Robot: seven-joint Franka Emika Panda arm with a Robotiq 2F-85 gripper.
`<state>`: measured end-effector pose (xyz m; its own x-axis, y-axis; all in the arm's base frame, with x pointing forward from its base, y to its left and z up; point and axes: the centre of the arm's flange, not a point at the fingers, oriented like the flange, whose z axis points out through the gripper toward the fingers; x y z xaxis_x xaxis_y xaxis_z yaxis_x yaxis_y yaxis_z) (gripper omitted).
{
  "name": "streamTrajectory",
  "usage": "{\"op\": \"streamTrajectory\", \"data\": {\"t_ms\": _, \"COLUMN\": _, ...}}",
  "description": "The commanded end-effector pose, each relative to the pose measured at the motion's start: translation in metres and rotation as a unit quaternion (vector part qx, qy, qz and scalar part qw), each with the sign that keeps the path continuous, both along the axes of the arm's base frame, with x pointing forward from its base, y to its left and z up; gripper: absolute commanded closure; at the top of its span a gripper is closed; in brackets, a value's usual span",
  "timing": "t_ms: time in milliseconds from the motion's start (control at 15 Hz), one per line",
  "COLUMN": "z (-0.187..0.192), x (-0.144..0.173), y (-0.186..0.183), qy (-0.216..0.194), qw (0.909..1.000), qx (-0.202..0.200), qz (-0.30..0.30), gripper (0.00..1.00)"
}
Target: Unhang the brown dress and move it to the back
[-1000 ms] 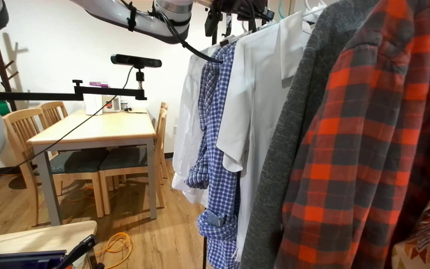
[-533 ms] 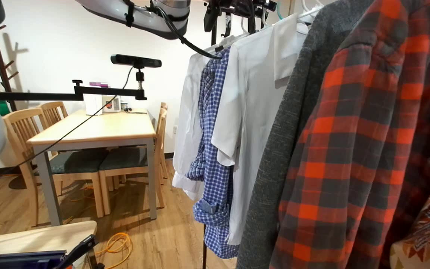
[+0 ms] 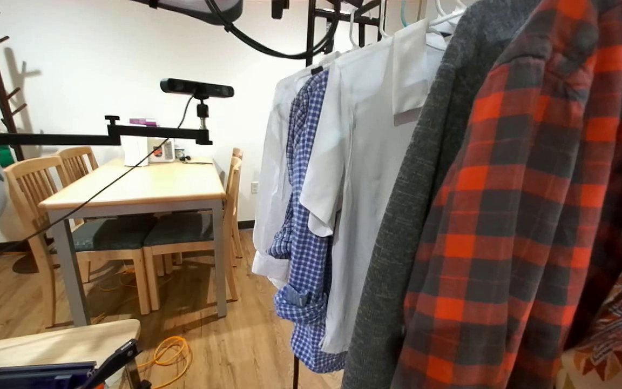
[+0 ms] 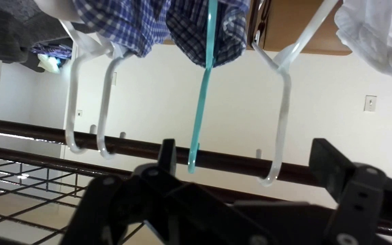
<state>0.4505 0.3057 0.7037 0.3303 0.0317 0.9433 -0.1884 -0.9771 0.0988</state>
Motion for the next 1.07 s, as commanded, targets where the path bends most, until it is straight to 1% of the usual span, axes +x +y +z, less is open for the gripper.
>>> {"op": "streamTrajectory", "data": {"t_ms": 0, "z": 0.005, "x": -0.049, "y": -0.013, "qy": 0.049, "qw": 0.9987, "qx": -0.011, "qz": 0.013, "gripper": 0.00}}
{"op": "streamTrajectory", "data": {"t_ms": 267, "z": -0.002, "x": -0.090, "y": -0.032, "qy": 0.100, "qw": 0.9949, "qx": -0.009, "qz": -0.002, "gripper": 0.00}}
{"op": "streamTrajectory", "data": {"t_ms": 467, "z": 0.008, "x": -0.114, "y": -0.064, "qy": 0.123, "qw": 0.9916, "qx": -0.008, "qz": -0.039, "gripper": 0.00}}
{"op": "streamTrajectory", "data": {"t_ms": 533, "z": 0.013, "x": -0.121, "y": -0.077, "qy": 0.128, "qw": 0.9900, "qx": -0.014, "qz": -0.058, "gripper": 0.00}}
{"op": "streamTrajectory", "data": {"t_ms": 667, "z": 0.021, "x": -0.127, "y": -0.104, "qy": 0.136, "qw": 0.9858, "qx": -0.029, "qz": -0.094, "gripper": 0.00}}
{"op": "streamTrajectory", "data": {"t_ms": 733, "z": 0.024, "x": -0.126, "y": -0.111, "qy": 0.127, "qw": 0.9865, "qx": -0.028, "qz": -0.099, "gripper": 0.00}}
{"op": "streamTrajectory", "data": {"t_ms": 800, "z": 0.025, "x": -0.118, "y": -0.094, "qy": 0.127, "qw": 0.9881, "qx": -0.014, "qz": -0.086, "gripper": 0.00}}
{"op": "streamTrajectory", "data": {"t_ms": 1000, "z": 0.029, "x": -0.120, "y": -0.108, "qy": 0.124, "qw": 0.9876, "qx": -0.015, "qz": -0.096, "gripper": 0.00}}
